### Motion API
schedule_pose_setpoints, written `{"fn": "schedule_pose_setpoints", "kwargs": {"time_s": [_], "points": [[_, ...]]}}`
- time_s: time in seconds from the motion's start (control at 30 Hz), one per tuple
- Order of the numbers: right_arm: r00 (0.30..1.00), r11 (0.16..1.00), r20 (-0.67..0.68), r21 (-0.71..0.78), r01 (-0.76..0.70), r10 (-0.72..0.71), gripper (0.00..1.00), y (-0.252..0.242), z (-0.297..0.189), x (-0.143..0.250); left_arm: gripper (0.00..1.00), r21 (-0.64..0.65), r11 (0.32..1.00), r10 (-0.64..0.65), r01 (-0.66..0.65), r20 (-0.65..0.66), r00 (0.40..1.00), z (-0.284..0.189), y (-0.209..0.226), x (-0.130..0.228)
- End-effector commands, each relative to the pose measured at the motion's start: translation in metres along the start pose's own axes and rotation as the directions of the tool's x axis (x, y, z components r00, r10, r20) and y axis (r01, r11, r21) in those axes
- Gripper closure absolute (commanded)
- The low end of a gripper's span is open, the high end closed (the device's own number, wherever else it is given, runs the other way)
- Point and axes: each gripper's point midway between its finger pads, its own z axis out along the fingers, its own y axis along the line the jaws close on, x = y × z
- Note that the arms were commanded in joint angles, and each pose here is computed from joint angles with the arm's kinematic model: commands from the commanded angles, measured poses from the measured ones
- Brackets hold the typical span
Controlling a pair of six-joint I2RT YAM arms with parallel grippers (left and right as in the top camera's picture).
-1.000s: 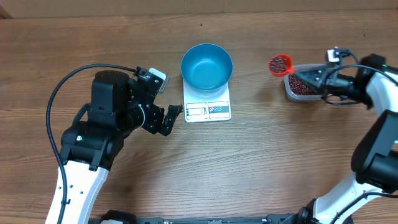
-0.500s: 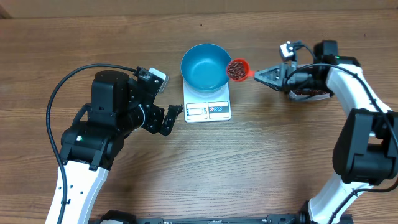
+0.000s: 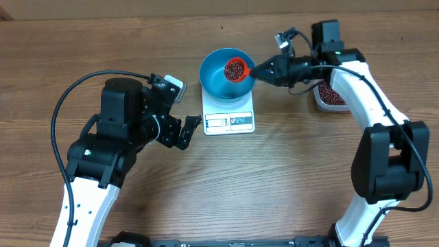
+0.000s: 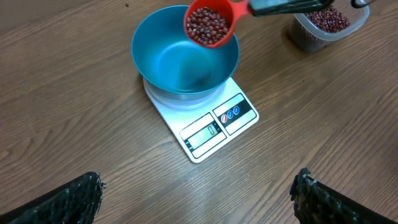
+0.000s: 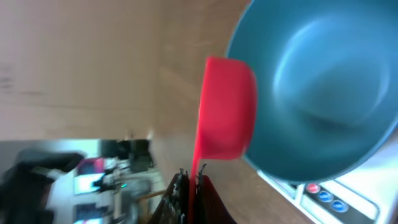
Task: Scoop item into bowl and weigh 150g on scale
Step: 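Carry the filled scoop left over the teal bowl, then tip the red scoop to pour beans into the teal bowl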
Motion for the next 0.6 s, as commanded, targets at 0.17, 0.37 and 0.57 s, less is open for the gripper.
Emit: {"fn": "schedule_pose_setpoints", "kwargs": {"time_s": [0.17,0.37,0.57], "points": [[0.985,0.903,0.04,0.408,0.137,-0.167,0.96,-0.009,0.004,-0.027,0.01,-0.002,1.0,-0.006,0.006,0.023,1.0,-0.005,-0.002,-0.008],[0.938,0.73,-0.055,0.613,0.303,-0.343,0.96,0.006,0.009,-0.03,0.01,-0.002,1.0,-0.006,0.006,0.023,1.0,-0.005,-0.002,-0.008],[0.912,0.554,-0.116,0.762,0.336,-0.393,0.96,0.004,0.009,-0.027,0.0,-0.002,1.0,-0.006,0.006,0.023,1.0,-0.005,-0.002,-0.008]]}}
